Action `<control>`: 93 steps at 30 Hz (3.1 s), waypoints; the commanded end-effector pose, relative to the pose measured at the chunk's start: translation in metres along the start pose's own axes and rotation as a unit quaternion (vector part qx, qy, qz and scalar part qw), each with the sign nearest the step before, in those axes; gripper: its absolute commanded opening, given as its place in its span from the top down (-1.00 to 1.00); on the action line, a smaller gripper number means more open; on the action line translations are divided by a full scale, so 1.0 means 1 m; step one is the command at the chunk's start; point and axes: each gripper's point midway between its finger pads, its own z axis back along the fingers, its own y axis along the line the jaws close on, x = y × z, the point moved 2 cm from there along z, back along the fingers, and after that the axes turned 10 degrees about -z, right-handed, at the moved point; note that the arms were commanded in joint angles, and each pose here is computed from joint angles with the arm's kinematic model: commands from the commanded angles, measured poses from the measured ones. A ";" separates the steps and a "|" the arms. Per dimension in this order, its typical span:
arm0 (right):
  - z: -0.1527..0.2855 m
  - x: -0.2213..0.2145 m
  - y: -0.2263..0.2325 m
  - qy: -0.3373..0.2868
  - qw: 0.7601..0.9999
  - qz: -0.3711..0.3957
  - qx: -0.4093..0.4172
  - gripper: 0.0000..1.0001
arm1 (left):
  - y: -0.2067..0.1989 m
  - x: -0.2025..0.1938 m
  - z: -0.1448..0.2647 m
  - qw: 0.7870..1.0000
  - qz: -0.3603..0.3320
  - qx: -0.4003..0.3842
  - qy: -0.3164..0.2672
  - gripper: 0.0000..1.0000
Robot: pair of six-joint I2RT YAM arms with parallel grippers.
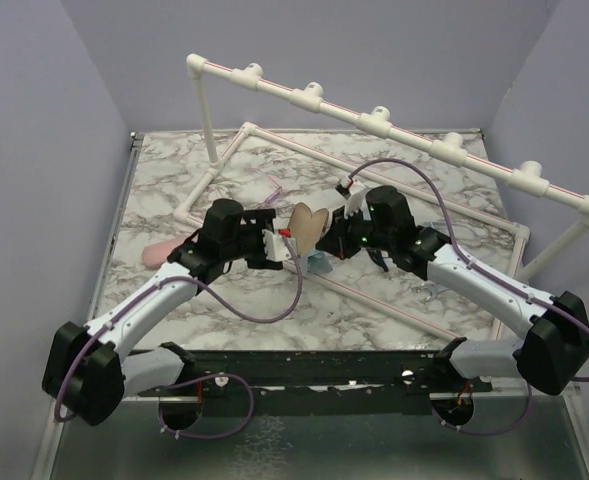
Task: Organize the sunglasses
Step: Fold the glasses cleaning cloth at the center of the board.
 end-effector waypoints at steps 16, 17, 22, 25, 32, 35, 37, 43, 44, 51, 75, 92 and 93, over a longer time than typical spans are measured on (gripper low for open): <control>-0.030 0.028 0.080 -0.033 0.988 -0.087 0.122 0.99 | -0.078 0.030 0.045 0.979 0.194 0.029 -0.059 -0.51; -0.031 0.029 0.079 -0.034 0.988 -0.092 0.120 0.99 | -0.080 0.031 0.043 0.980 0.190 0.024 -0.062 -0.52; -0.033 0.029 0.082 -0.038 0.987 -0.097 0.122 0.99 | -0.067 0.019 0.035 0.974 0.211 0.074 -0.035 -0.50; -0.033 0.027 0.081 -0.033 0.987 -0.098 0.120 0.99 | -0.058 0.013 0.031 0.970 0.221 0.095 -0.019 -0.42; -0.035 0.023 0.080 -0.029 0.988 -0.100 0.118 0.99 | -0.057 0.019 0.029 0.964 0.243 0.097 -0.037 -0.33; -0.034 0.023 0.079 -0.029 0.988 -0.096 0.115 0.99 | -0.047 0.011 0.031 0.960 0.246 0.130 -0.016 -0.20; -0.034 0.022 0.076 -0.026 0.989 -0.093 0.108 0.99 | -0.040 0.005 0.035 0.958 0.243 0.153 0.002 -0.12; -0.032 0.016 0.072 -0.017 0.992 -0.084 0.097 0.99 | -0.040 0.002 0.037 0.961 0.231 0.149 0.014 -0.03; -0.031 0.016 0.073 -0.017 0.991 -0.084 0.099 0.99 | -0.041 0.003 0.037 0.962 0.230 0.144 0.011 -0.01; -0.031 0.013 0.073 -0.011 0.991 -0.083 0.103 0.99 | -0.043 0.014 0.034 0.968 0.222 0.119 -0.012 0.46; -0.079 -0.103 0.025 0.138 0.985 0.008 0.101 0.38 | -0.112 0.018 0.031 0.958 0.280 -0.041 0.041 1.00; -0.015 -0.045 0.030 -0.210 0.967 0.101 0.102 -0.48 | -0.042 0.026 0.040 0.804 0.533 0.105 0.243 1.00; -0.014 -0.039 0.031 -0.218 0.965 0.107 0.099 -0.48 | -0.045 0.025 0.042 0.790 0.545 0.104 0.262 1.00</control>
